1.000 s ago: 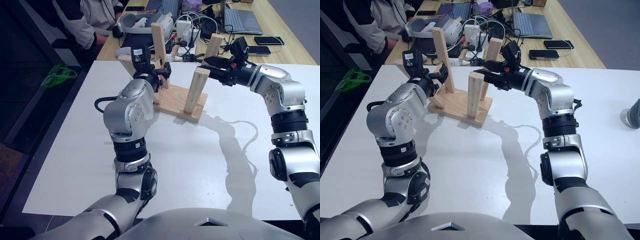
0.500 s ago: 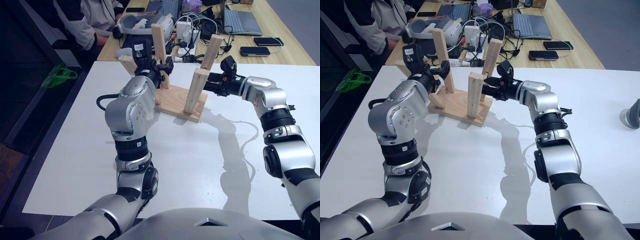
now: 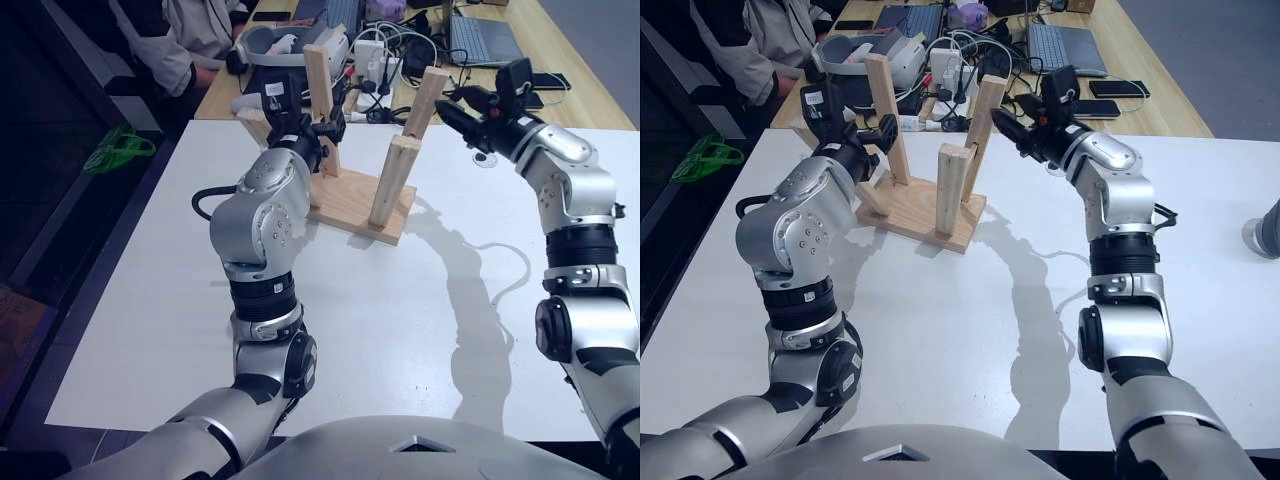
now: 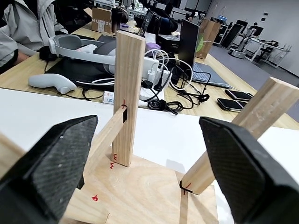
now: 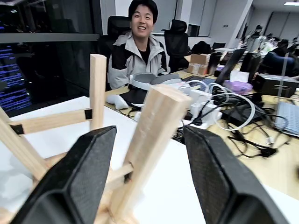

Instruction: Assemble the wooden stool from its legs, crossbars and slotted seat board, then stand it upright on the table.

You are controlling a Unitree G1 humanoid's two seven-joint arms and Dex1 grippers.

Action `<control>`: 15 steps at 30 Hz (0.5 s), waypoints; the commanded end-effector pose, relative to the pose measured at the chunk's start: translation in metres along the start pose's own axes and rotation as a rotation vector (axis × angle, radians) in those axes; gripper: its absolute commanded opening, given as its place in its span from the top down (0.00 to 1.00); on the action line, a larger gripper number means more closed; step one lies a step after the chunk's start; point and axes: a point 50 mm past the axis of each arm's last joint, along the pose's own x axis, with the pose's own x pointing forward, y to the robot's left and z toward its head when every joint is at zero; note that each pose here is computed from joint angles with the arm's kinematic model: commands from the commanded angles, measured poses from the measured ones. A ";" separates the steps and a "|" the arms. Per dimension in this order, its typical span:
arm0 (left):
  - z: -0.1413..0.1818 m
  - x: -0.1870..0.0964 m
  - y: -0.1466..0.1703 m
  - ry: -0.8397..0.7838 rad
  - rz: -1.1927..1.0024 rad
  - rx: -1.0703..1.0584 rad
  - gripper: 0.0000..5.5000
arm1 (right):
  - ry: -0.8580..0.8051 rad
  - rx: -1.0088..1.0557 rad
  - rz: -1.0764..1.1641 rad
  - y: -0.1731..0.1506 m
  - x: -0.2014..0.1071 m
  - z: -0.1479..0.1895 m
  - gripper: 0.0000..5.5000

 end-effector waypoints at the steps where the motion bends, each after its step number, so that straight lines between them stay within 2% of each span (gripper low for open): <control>1: 0.002 0.000 0.002 -0.013 0.016 -0.004 0.26 | 0.134 -0.106 0.105 0.017 -0.043 -0.027 0.51; 5: 0.004 0.001 0.001 -0.022 0.017 -0.007 0.26 | 0.115 0.001 0.197 0.037 -0.059 -0.025 0.51; 7: 0.005 0.001 0.001 -0.025 0.015 -0.007 0.26 | 0.092 0.055 0.225 0.047 -0.058 -0.024 0.51; 10: 0.008 0.002 0.001 -0.033 -0.001 -0.058 0.26 | 0.046 0.244 0.207 0.058 -0.044 -0.019 0.51; 13: 0.024 0.001 0.004 -0.118 -0.048 -0.217 0.26 | 0.038 0.341 0.201 0.060 -0.039 -0.023 0.51; 15: 0.037 -0.002 0.006 -0.192 -0.071 -0.248 0.26 | 0.041 0.361 0.213 0.062 -0.038 -0.028 0.51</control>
